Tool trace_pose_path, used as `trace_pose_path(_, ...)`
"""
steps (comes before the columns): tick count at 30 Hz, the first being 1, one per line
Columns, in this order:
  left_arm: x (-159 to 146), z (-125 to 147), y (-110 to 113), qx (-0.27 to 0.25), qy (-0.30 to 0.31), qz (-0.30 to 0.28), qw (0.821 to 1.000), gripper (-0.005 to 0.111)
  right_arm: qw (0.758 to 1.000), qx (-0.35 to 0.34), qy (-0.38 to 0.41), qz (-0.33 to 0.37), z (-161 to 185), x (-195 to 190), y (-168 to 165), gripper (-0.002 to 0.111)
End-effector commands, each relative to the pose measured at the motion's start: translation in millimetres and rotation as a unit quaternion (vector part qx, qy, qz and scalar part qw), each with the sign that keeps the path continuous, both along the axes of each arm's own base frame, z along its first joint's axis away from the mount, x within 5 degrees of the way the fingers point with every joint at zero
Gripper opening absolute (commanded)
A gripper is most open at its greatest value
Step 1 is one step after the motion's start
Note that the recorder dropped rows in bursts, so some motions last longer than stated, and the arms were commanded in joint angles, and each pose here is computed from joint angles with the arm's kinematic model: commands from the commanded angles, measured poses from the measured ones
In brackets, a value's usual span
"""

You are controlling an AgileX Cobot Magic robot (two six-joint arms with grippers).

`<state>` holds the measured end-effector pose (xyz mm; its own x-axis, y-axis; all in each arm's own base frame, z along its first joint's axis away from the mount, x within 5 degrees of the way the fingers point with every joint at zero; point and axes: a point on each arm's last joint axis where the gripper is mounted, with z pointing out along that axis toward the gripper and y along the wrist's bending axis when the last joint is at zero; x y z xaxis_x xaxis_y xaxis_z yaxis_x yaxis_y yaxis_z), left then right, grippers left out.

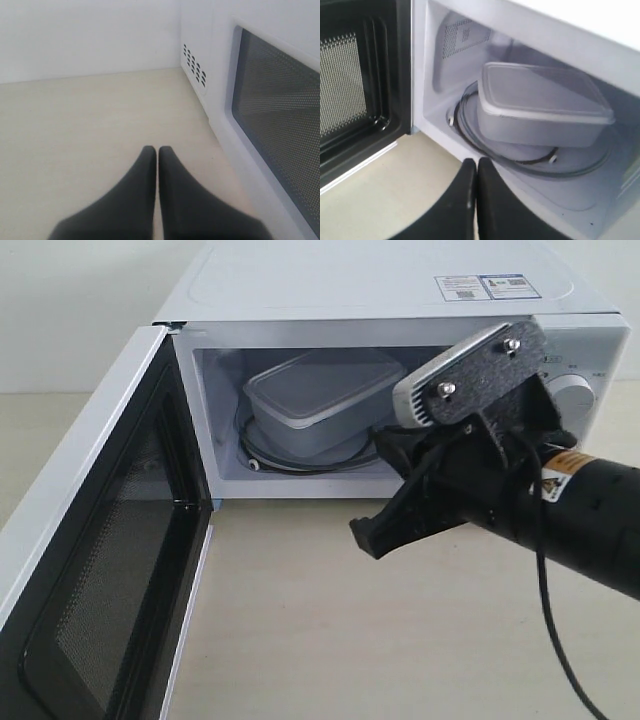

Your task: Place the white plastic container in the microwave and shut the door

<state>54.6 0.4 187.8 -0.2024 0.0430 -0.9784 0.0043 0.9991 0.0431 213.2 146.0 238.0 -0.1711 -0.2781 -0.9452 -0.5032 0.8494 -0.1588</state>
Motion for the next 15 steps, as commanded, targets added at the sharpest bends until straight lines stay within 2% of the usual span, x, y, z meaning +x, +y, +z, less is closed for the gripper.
trace_pose_path(1,0,-1,0,-0.003,0.001,0.0,1.0,0.004,0.999,0.03,0.031,-0.028,10,-5,-21,0.0)
trace_pose_path(5,0,-1,0,-0.003,0.001,0.0,1.0,0.004,0.995,0.051,0.063,-0.066,19,-8,-47,0.0)
trace_pose_path(15,0,-1,0,-0.003,0.001,0.0,1.0,0.004,0.978,0.087,0.013,-0.187,50,-28,-114,0.0)
